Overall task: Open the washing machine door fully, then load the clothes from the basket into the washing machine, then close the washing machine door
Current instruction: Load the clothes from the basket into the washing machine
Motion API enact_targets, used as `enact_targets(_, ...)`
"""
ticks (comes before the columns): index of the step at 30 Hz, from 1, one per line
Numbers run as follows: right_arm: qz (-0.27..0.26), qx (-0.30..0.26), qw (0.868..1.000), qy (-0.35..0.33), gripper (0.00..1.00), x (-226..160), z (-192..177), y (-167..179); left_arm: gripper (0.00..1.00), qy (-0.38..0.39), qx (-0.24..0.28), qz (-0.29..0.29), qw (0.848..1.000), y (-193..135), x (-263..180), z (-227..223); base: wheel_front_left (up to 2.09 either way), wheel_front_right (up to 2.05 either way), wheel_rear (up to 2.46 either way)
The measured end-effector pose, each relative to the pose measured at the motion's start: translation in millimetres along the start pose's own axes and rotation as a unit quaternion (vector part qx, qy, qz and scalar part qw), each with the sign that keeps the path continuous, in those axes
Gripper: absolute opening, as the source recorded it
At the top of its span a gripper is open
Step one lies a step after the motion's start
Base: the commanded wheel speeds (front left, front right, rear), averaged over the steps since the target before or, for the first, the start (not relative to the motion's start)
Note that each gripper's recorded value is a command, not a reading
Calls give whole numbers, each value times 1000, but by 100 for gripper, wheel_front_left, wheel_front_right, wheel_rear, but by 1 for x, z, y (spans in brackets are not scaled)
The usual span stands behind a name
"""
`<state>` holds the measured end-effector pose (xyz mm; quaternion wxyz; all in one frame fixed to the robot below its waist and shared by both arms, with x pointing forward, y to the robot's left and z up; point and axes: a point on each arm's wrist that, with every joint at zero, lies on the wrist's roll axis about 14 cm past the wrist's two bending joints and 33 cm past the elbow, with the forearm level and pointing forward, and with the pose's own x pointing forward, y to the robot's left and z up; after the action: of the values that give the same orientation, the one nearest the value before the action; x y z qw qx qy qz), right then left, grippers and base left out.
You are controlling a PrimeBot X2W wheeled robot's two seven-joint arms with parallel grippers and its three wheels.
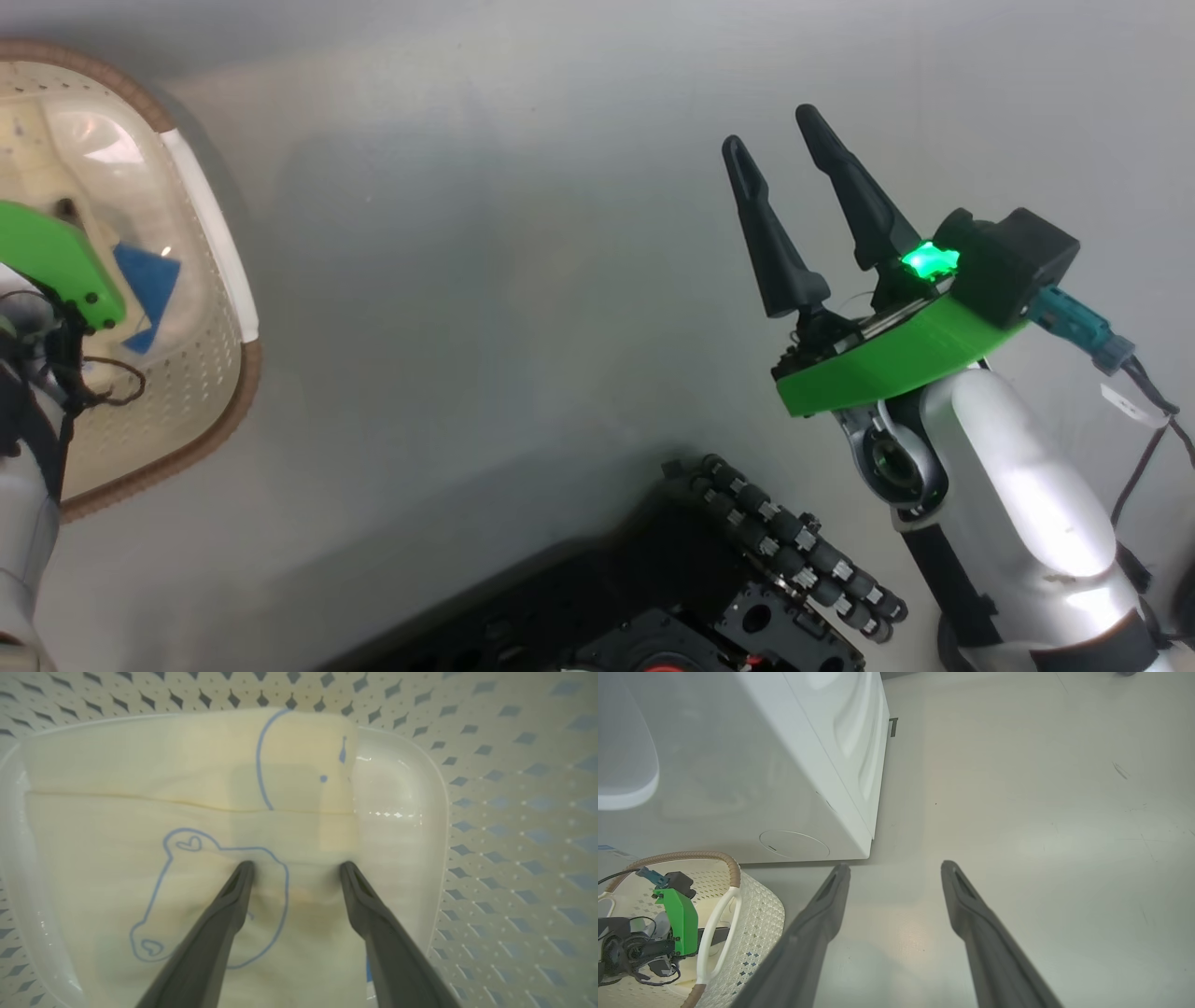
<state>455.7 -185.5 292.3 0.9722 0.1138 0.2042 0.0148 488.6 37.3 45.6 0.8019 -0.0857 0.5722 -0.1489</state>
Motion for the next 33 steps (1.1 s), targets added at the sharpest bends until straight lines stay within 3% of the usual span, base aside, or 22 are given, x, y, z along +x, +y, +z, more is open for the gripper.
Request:
enact_targets(1,0,1,1000,1,100,1,-1,0,100,2,-1,5,1000,1,2,0,0,0,0)
enact_targets(2,0,1,1000,0,100,2,0,-1,91,5,-2,6,1000,2,3,-1,0,0,0)
enact_targets(3,1,1,1000,-1,100,3,0,-1,70,4,-2,9,1000,2,4,0,0,0,0)
enact_targets(4,1,0,1000,-2,100,3,1,-1,31,6,-3,13,1000,3,5,0,0,0,0)
enact_targets(5,1,0,1000,-2,100,3,1,-1,0,7,-3,14,1000,3,6,0,0,0,0)
enact_targets(16,-7,0,1000,-14,100,3,10,-5,0,-13,-1,56,998,17,0,8,0,0,0)
enact_targets(33,-15,-23,997,-71,100,-7,52,-6,0,-177,15,67,982,19,-74,64,0,0,0)
